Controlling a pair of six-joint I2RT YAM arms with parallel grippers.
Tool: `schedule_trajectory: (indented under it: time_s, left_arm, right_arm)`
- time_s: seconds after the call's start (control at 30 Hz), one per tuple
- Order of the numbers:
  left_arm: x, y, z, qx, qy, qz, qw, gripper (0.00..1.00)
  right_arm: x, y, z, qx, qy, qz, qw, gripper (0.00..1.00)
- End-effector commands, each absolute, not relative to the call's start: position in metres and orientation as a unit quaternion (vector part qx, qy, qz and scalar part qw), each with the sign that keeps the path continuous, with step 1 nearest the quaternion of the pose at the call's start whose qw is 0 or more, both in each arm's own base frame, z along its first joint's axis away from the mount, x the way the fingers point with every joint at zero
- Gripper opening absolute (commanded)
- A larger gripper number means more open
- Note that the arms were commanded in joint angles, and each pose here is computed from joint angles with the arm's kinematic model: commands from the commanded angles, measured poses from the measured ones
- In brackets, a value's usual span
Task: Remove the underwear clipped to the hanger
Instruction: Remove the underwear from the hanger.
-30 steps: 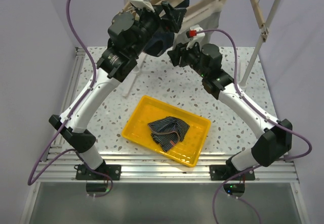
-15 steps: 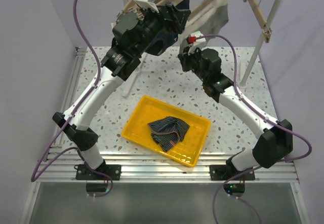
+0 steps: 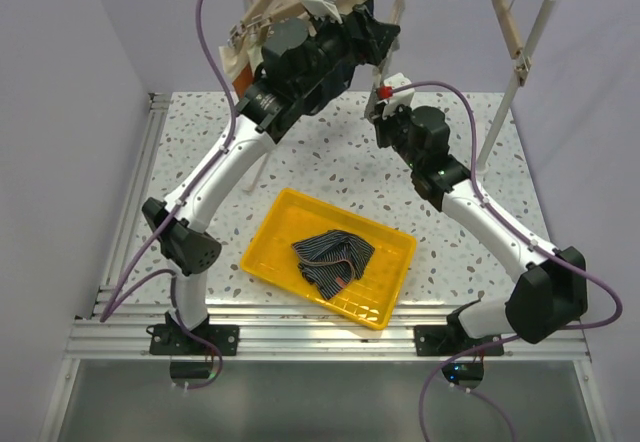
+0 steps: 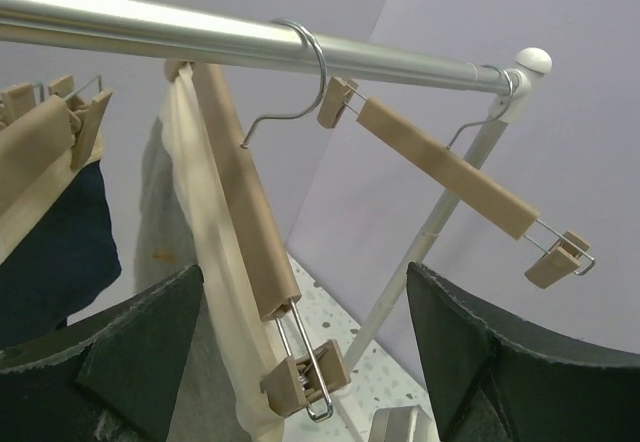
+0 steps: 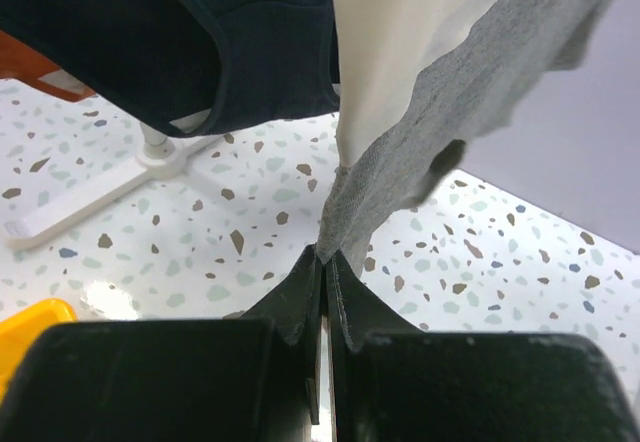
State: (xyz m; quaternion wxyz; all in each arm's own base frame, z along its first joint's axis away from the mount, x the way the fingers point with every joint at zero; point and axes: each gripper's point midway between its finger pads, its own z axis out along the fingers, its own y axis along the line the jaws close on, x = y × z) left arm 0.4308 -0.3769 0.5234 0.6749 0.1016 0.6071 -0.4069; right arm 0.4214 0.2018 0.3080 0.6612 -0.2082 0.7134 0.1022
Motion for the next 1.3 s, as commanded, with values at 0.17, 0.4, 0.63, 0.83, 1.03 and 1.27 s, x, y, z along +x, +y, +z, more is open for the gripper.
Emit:
schedule_trajectory:
  time_s: [0.17,0.4,0.63,0.83,1.03,1.27]
  left_arm:
    - [0.438,-0.380,0.533,0.062,0.607,-0.430,0.666,0.84]
    - [0.459,-0.371,0.515,0.023,0.627,-0.369,0.685,0.84]
    - [0.455,-0.383,0.525,0.036,0.606,-0.387,0.694,0.84]
    - [0.460,-0.390,0.513,0.042,0.615,-0.381,0.689,0.84]
    - [0.471,-0.383,0.502,0.036,0.624,-0.336,0.705,0.77]
    - [0.478,-0.382,0.502,0.042,0.616,-0.318,0.719,0.27]
  right_arm:
    - [0.424,0.202,0.320,-0.224,0.694,0.093,0.678,0.00]
    - [0.428,0.203,0.325,-0.231,0.686,0.086,0.685,0.00]
    - [0.431,0.208,0.321,-0.242,0.686,0.087,0.681,0.00]
    - [0.436,0.209,0.325,-0.245,0.683,0.083,0.683,0.00]
    - [0.438,0.211,0.330,-0.246,0.678,0.082,0.687,0.00]
    - [0.435,0.214,0.332,-0.252,0.675,0.090,0.688,0.00]
